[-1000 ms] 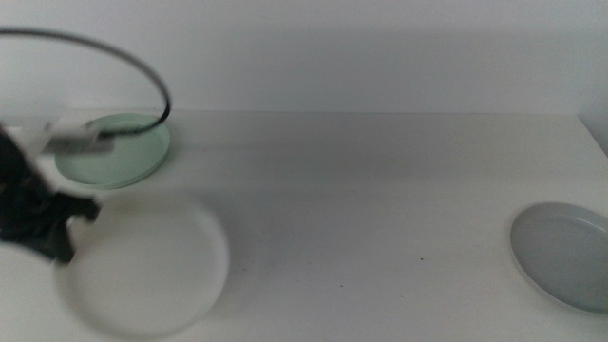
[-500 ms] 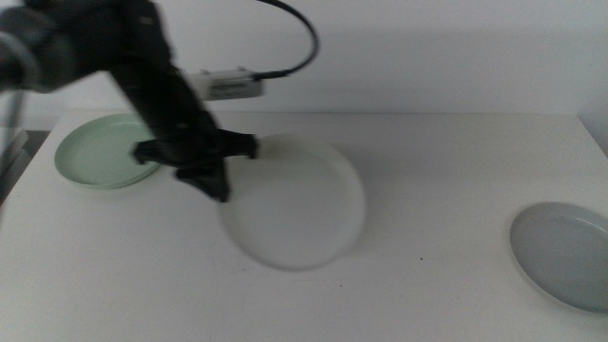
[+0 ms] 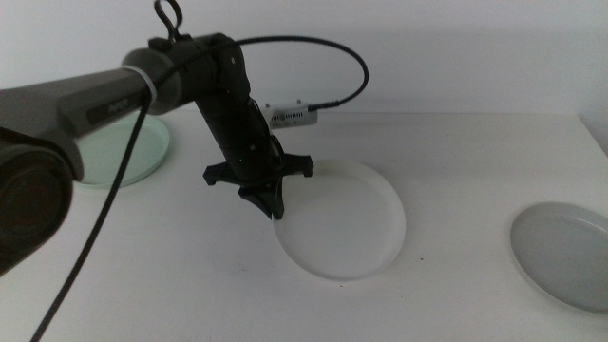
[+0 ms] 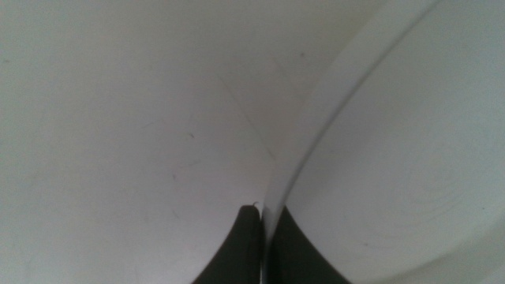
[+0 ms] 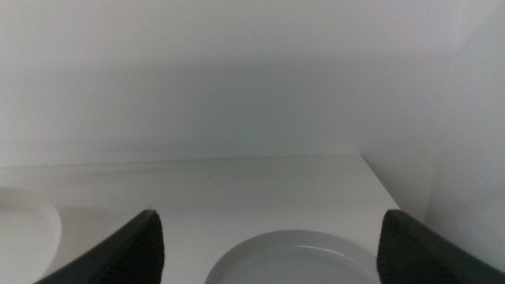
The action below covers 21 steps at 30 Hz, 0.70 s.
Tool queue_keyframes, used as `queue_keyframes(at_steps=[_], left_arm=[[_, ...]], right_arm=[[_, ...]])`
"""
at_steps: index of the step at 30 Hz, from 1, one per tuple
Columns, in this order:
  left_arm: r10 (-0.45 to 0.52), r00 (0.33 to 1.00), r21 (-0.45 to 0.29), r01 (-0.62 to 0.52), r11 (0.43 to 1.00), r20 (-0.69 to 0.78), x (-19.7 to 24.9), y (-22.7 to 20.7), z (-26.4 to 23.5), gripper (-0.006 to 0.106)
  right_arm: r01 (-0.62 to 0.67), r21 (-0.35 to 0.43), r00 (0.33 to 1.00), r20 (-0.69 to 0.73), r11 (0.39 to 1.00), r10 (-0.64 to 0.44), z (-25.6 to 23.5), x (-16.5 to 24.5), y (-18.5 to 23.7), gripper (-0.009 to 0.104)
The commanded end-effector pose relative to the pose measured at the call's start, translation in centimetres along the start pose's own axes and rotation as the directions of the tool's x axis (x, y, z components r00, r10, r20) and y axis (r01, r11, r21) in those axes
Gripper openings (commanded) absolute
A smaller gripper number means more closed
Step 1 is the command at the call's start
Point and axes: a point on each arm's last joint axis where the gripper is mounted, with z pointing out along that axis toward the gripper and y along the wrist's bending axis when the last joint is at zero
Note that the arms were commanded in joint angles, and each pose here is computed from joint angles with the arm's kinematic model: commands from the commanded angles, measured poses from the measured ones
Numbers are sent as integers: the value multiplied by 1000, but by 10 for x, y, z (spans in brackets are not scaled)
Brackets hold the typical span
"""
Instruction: Stack the three bowls on top of each other.
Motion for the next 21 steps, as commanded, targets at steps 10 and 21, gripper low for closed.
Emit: queue_keyframes(at_steps=[10,21], left_arm=[[7,998,-18,-6,1000,64,-9,3,6,-2],[-27,998,12,27,1000,53,-15,9,22,6]], right_arm=[[13,6,1000,9,1000,-13,0,0,0,93],[13,6,1000,9,1000,-13,0,0,0,93]])
